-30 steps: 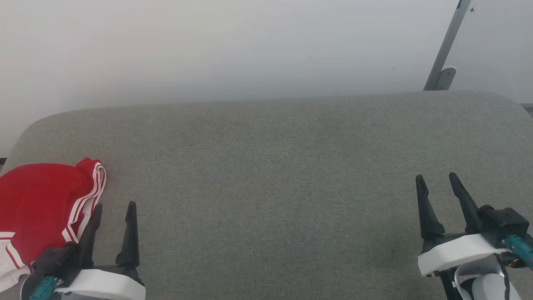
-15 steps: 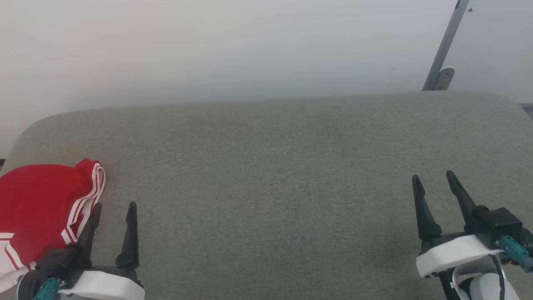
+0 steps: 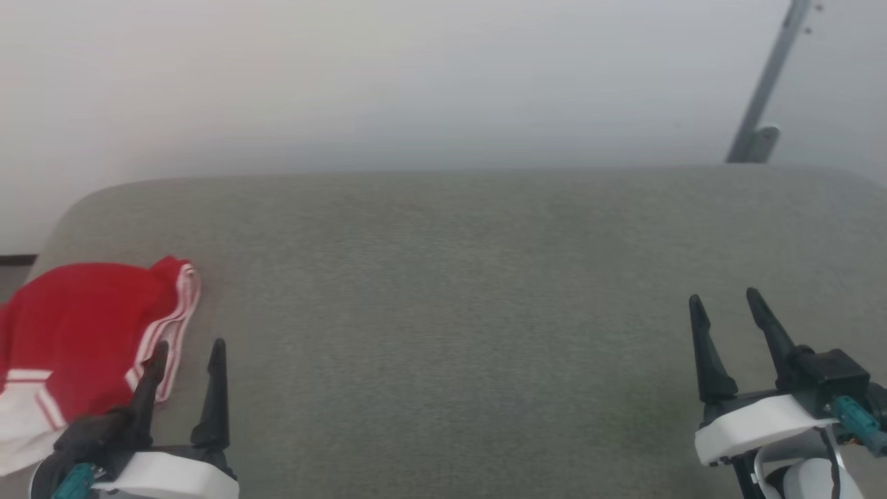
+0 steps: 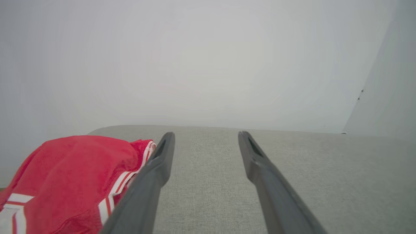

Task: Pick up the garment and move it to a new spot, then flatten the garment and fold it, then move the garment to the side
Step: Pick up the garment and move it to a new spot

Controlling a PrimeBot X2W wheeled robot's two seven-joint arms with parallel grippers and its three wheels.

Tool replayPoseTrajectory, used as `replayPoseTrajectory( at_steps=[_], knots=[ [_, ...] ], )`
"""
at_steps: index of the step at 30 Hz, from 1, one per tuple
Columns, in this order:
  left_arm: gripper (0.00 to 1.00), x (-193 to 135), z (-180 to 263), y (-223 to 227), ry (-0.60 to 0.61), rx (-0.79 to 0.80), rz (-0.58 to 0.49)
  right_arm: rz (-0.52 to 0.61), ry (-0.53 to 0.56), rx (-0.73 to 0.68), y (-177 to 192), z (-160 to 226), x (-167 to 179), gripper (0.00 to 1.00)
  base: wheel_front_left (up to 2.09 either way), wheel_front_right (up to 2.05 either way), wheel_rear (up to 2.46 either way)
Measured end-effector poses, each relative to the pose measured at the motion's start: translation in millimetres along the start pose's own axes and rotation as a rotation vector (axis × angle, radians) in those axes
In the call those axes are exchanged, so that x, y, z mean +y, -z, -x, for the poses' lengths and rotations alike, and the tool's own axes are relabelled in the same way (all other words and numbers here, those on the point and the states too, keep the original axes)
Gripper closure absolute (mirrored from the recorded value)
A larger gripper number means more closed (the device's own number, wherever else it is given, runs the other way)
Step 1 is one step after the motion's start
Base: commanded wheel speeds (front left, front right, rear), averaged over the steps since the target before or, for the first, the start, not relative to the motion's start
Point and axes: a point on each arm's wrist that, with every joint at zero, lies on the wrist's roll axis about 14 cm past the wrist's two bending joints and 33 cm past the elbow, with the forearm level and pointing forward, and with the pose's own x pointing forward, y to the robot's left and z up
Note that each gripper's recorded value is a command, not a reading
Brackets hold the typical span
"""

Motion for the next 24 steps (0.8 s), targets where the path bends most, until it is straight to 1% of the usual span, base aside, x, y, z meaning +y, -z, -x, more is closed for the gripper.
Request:
replayPoseTrajectory(
  at_steps=[6,17,24],
  knots=[
    [0.00,31.7,22.3,-8.9,-0.100,-0.022,0.007,-0.014,-0.095,0.003,2.1,-10.4,31.5,0.00,0.00,0.00,0.00],
    [0.00,97.2,91.6,-28.6,-0.336,-0.075,-0.025,-0.051,-0.338,-0.007,-1.7,-27.1,118.2,0.00,0.00,0.00,0.00],
    [0.00,120.8,128.9,-39.1,-0.443,-0.107,-0.016,-0.068,-0.458,-0.013,-6.6,-28.4,163.0,0.00,0.00,0.00,0.00]
  ],
)
